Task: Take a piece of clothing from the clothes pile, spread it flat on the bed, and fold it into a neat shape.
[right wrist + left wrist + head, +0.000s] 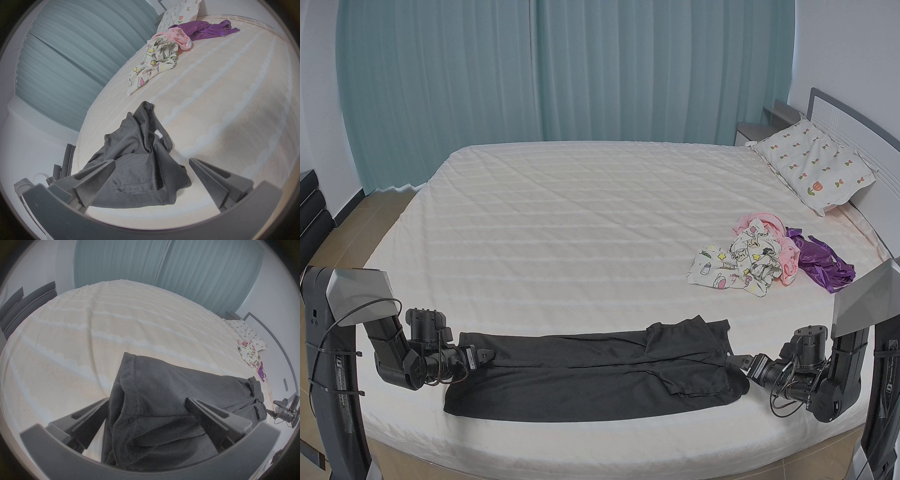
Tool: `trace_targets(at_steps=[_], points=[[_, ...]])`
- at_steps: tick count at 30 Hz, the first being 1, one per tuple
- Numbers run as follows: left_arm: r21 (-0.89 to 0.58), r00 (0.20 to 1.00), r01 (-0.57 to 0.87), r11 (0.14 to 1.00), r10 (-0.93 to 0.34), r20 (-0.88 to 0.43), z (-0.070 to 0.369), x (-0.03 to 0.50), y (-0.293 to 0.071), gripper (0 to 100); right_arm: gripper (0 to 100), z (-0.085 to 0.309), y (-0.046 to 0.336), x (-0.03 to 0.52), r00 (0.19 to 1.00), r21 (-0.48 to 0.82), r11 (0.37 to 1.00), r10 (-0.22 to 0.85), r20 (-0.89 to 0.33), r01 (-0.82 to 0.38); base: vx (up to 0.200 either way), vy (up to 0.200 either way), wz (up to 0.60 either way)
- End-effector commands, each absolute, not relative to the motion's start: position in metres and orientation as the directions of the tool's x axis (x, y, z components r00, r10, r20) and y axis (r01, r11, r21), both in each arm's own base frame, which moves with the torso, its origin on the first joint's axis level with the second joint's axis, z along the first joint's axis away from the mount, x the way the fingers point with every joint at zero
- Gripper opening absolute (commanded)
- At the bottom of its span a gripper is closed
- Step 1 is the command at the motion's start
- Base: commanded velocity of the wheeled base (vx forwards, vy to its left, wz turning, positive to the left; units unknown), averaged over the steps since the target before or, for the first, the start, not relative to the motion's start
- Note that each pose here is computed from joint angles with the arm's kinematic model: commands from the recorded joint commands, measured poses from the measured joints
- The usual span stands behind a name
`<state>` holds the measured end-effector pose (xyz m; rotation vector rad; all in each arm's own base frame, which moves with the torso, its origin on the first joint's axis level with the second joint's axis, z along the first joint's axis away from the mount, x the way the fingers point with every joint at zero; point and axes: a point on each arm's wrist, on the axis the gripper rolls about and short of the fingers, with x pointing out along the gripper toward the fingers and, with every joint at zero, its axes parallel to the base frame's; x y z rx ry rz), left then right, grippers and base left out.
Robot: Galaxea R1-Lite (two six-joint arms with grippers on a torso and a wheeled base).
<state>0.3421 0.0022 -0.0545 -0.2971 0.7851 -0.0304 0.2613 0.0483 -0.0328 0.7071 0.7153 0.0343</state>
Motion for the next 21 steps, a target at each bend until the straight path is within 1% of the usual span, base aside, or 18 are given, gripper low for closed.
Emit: trace_targets(at_steps=[1,8,12,21], points=[[-0.274,0.705,-0.076,0.959,-0.142,-0.695,-0.055,0.341,-0.001,100,100,-0.033,0.048,0.261,0.762,0.604,0.77,0.261,-0.592,0.205,0.0,0.0,0.0],[-0.264,0.714,-0.057,0.963,-0.145,-0.685,-0.036,0.328,-0.007,100,100,-0.033,0.048,0.261,0.763,0.605,0.769,0.261,-0.591,0.205,0.0,0.0,0.0],[-0.246,0.723,-0.061,0.967,-0.127,-0.679,-0.031,0.327,-0.01,100,100,-0.033,0.048,0.261,0.763,0.605,0.769,0.261,-0.591,0.205,0.0,0.0,0.0],[-0.246,0.722,-0.042,0.968,-0.141,-0.678,-0.029,0.327,-0.017,100,100,-0.033,0.048,0.261,0.763,0.605,0.769,0.261,-0.591,0.205,0.0,0.0,0.0]])
